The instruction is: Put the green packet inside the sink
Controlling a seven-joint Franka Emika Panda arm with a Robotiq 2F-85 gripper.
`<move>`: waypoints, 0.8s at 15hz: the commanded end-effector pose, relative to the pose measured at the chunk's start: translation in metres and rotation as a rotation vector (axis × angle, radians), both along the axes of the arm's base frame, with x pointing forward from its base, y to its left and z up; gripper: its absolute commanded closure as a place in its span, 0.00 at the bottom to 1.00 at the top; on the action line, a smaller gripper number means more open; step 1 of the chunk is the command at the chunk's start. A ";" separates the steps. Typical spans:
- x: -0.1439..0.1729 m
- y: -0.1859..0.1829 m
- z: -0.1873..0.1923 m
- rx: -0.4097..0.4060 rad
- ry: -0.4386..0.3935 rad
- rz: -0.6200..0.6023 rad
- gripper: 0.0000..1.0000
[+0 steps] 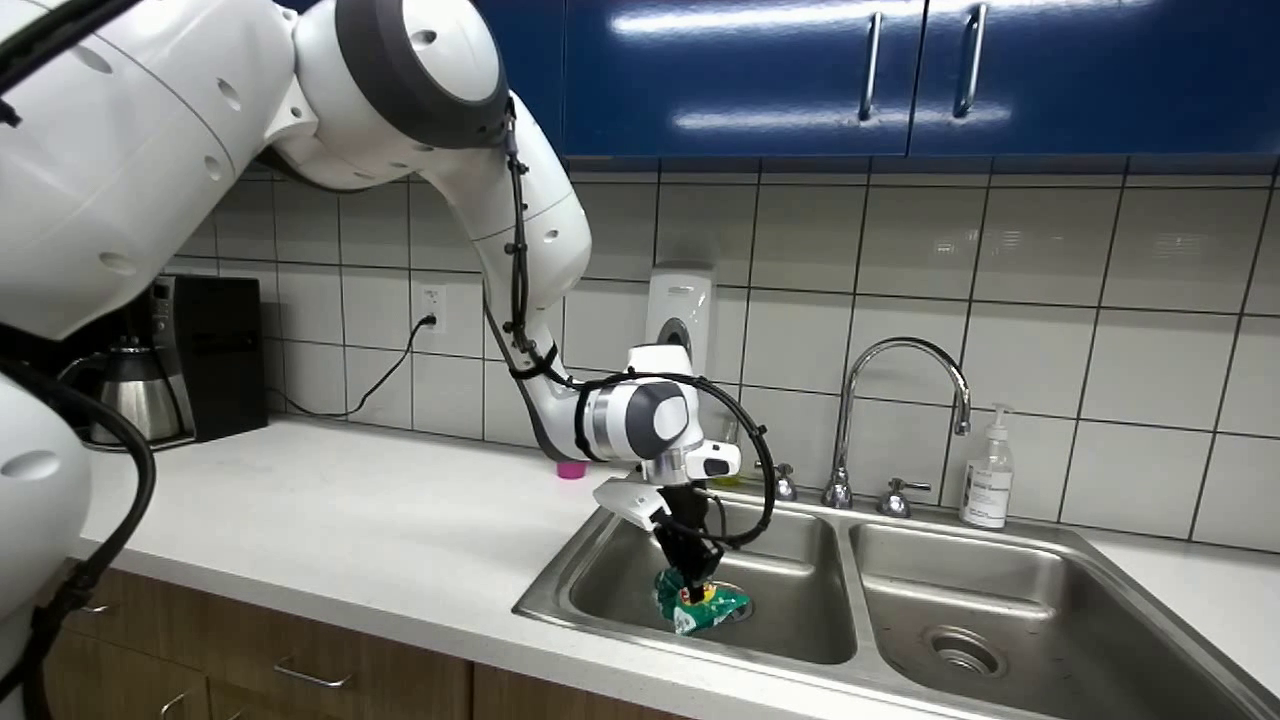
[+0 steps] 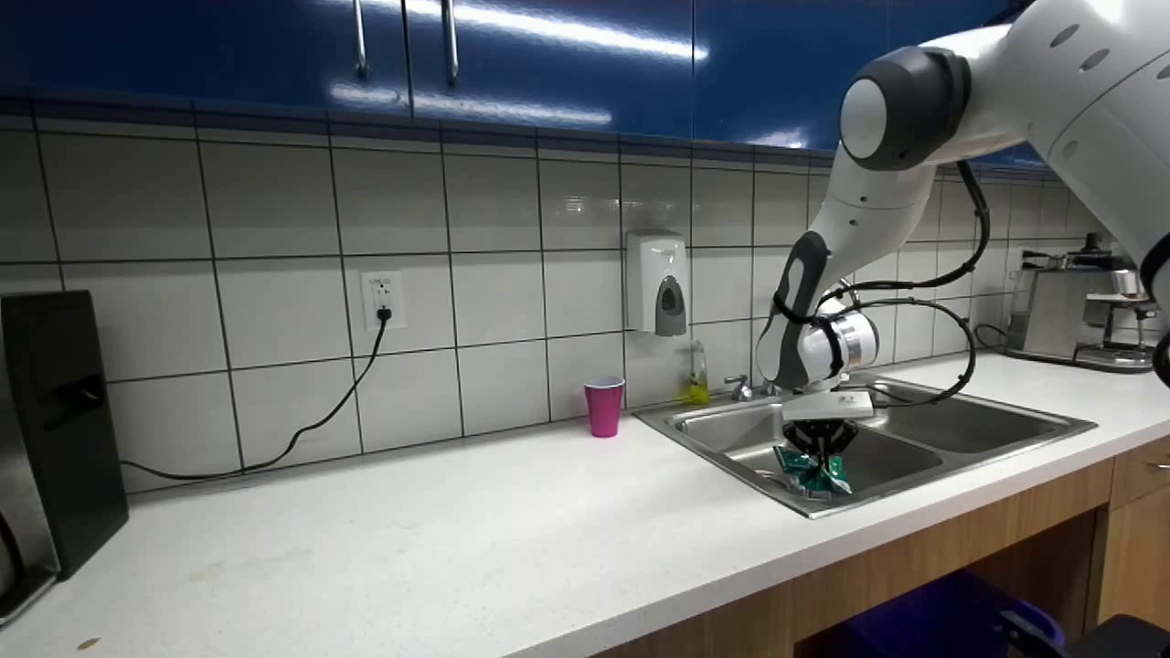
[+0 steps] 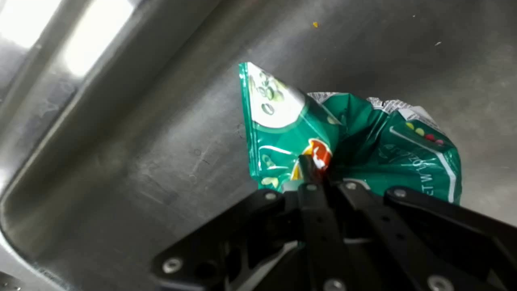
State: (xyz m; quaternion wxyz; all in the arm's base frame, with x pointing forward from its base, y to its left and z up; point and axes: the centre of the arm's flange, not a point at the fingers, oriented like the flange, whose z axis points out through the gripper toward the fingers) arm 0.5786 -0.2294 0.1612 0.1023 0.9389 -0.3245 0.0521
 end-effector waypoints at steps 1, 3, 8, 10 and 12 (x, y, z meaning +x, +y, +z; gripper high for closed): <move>0.019 -0.018 -0.022 0.007 0.003 -0.013 0.99; 0.020 -0.021 -0.033 0.009 0.012 -0.019 0.99; 0.021 -0.025 -0.050 0.010 0.030 -0.027 0.99; 0.022 -0.026 -0.054 0.008 0.033 -0.027 0.99; 0.023 -0.028 -0.054 0.006 0.033 -0.028 0.99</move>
